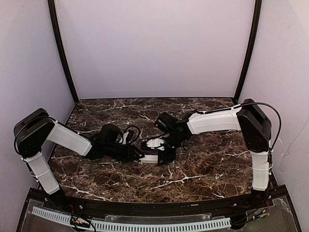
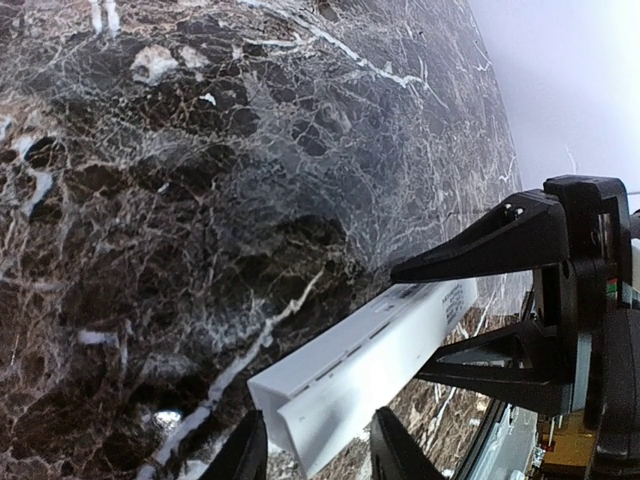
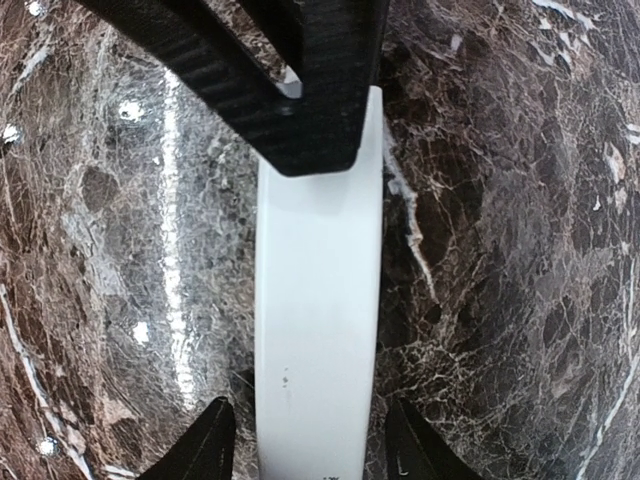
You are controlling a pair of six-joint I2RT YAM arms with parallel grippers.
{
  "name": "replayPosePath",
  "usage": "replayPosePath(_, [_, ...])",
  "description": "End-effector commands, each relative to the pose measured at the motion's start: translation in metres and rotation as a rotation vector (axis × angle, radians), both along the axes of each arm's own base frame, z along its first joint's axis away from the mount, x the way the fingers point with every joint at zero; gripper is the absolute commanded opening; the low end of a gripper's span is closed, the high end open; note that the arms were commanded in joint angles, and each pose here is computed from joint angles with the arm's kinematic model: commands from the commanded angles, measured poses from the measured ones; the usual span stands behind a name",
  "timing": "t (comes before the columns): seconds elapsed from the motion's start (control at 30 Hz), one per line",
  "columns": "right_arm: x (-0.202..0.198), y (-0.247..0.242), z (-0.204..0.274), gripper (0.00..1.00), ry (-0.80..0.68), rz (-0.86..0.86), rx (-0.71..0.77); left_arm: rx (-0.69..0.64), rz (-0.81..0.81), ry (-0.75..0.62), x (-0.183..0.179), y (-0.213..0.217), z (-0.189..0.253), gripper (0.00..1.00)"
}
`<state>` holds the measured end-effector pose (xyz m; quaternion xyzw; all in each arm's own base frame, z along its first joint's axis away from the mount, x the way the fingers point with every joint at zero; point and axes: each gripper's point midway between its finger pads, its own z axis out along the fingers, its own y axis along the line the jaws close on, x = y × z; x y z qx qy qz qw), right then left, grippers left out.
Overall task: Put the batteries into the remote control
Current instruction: Load the battery cover onto the remote control without the battery cover.
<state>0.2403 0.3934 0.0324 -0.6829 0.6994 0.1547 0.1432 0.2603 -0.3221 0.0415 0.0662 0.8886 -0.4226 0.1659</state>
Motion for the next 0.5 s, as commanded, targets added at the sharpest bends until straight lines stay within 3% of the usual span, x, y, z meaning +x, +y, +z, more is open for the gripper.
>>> replayPosePath(0.0, [-0.0022,0.0023,0.0075,0.48,-0.029,0.013,0.01,0.007,-0.015,-0.004,-0.0008,-0.0044,0.0007,0.35])
replayPosePath(0.47, [-0.0062,-0.0036,0.0059,0.56,-0.108,0.012,-0.047,0.015,-0.021,0.002,-0.0037,-0.0067,-0.0032,0.34])
